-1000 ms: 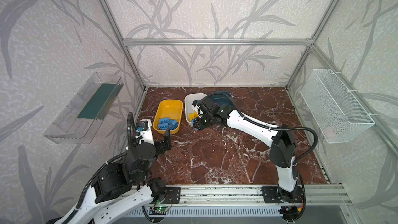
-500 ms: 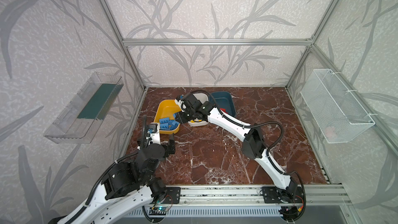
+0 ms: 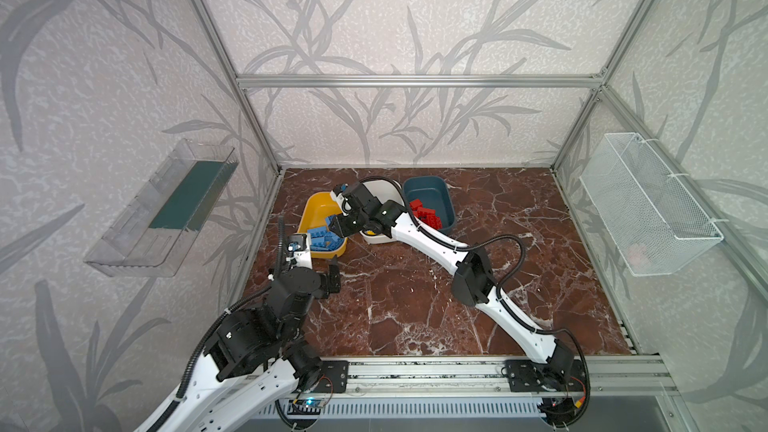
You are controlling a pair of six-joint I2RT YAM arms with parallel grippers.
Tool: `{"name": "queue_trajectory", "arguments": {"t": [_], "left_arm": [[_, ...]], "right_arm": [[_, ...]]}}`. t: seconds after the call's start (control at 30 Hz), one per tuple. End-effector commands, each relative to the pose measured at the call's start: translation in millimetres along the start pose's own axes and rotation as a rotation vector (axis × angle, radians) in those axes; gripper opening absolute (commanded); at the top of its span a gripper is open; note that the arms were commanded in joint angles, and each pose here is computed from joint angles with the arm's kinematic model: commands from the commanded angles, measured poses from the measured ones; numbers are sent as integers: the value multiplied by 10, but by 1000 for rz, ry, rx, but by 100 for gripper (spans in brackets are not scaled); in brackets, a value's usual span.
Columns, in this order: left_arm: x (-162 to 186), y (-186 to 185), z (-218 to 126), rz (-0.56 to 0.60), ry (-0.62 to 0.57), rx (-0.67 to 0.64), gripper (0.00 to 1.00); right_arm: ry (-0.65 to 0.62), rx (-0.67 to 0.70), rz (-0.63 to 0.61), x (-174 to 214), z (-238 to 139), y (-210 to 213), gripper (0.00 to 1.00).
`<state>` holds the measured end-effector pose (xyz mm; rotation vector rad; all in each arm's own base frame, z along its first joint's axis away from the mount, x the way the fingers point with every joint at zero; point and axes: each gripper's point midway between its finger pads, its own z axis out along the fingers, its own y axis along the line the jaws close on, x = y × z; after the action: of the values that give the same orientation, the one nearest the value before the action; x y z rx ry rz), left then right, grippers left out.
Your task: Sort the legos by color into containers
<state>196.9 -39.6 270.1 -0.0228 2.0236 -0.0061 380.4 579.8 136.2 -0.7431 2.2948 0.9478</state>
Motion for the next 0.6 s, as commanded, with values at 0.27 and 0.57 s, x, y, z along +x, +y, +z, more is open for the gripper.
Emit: {"name": "queue_trajectory", "arguments": {"t": [0.27, 0.57], "left_arm": [[30, 9, 31, 9, 4, -6, 99], [2, 106, 35, 11, -18, -61, 99]], "right_arm": [[-46, -19, -7, -104, 25, 45, 61], [-88, -26, -75, -335, -380, 214, 63]]}}
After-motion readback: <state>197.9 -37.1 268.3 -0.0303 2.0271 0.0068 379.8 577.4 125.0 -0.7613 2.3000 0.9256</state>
